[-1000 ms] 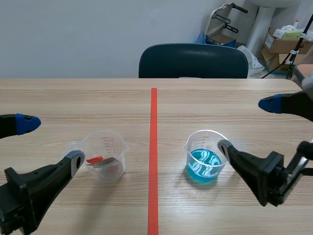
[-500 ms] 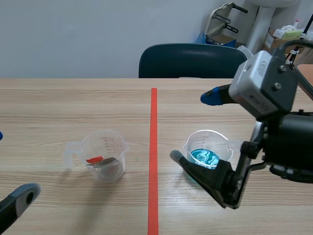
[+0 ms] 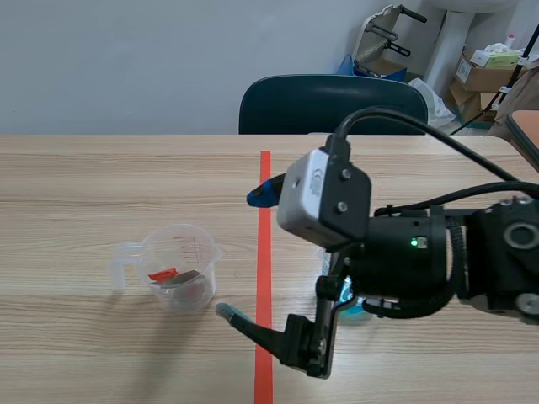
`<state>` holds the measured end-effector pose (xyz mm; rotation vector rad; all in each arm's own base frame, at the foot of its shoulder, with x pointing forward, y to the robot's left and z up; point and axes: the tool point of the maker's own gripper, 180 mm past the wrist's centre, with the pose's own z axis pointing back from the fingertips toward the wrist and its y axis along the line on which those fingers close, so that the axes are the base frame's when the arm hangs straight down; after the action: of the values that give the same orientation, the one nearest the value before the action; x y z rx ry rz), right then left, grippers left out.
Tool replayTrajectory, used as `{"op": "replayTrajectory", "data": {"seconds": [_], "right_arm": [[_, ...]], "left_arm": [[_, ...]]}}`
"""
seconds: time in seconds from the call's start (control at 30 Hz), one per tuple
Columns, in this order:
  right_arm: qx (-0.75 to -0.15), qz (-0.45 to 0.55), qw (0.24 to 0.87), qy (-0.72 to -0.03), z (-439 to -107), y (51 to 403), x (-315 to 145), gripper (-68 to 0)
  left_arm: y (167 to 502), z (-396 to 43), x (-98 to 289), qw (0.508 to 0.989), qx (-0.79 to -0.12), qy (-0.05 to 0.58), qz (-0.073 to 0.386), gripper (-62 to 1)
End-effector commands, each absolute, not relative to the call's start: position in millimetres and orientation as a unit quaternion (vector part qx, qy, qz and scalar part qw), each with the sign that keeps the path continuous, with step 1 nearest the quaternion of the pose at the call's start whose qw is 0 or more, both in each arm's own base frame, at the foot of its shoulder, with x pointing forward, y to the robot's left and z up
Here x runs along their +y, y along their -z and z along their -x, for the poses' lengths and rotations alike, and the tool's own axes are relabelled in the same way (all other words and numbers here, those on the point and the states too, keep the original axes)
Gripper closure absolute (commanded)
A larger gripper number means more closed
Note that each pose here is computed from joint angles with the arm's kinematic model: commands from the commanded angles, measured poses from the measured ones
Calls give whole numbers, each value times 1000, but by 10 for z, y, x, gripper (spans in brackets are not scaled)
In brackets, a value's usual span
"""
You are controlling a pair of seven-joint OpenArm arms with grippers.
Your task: Do the redox reaction experiment
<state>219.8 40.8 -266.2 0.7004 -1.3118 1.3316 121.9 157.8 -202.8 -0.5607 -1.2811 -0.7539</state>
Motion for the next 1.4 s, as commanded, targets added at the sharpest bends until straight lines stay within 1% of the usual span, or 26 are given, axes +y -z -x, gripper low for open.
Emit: {"op": "replayTrajectory", "data": {"seconds": [0.0,0.2,0.4,0.47,0.5,0.7,0.9,1.37], "right_arm": [[-573,-298,525,-555,-2300,2546,479,-679],[-581,-324,487,-566,-2376,2559,740,-679],[-572,-330,473,-584,-2427,2629,949,-679],[-574,-335,464,-586,-2419,2599,990,-679],[-577,-335,458,-587,-2418,2576,1003,-667],[-582,-333,443,-595,-2403,2547,1016,-566],[-587,-339,436,-593,-2387,2513,1021,-399],[-589,-342,433,-591,-2380,2497,1022,-63]], "left_arm": [[2028,-1185,1582,698,-578,335,257,-623],[2131,-1078,1689,702,-567,344,259,-623],[2237,-980,1756,710,-557,342,263,-623],[2269,-966,1783,715,-553,339,262,-623],[2282,-959,1794,717,-552,337,261,-623],[2304,-949,1819,721,-550,334,258,-623],[2309,-948,1821,722,-549,334,257,-623],[2324,-945,1824,724,-546,335,255,-623]]}}
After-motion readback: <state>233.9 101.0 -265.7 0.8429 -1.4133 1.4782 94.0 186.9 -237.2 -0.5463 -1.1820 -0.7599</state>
